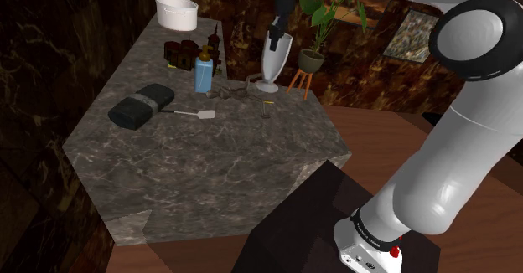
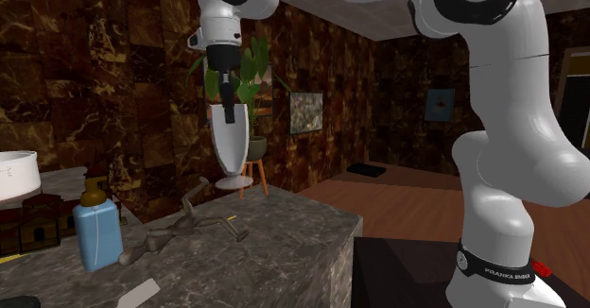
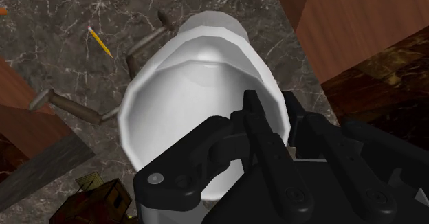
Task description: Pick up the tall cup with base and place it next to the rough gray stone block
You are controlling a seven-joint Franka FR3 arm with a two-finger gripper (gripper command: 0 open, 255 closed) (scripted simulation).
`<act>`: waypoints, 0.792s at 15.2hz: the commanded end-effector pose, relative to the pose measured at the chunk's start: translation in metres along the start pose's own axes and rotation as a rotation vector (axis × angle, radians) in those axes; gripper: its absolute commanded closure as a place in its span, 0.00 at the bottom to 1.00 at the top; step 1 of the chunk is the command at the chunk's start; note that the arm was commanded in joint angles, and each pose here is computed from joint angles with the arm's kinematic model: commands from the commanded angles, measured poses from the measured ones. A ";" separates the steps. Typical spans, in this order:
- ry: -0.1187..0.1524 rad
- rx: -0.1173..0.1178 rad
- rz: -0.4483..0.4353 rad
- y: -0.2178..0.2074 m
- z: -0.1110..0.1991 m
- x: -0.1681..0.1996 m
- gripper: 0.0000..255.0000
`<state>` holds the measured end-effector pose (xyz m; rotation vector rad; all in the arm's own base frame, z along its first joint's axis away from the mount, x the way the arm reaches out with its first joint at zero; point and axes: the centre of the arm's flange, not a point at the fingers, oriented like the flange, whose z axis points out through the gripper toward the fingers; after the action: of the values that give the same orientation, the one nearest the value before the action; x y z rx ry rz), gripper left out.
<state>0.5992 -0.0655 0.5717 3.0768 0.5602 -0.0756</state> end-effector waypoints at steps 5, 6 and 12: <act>0.001 0.000 0.001 -0.042 0.022 0.065 1.00; 0.001 0.000 0.001 -0.048 0.026 0.076 1.00; 0.001 0.000 0.001 -0.088 0.049 0.141 1.00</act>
<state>0.6893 0.0580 0.5204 3.0766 0.5607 -0.0761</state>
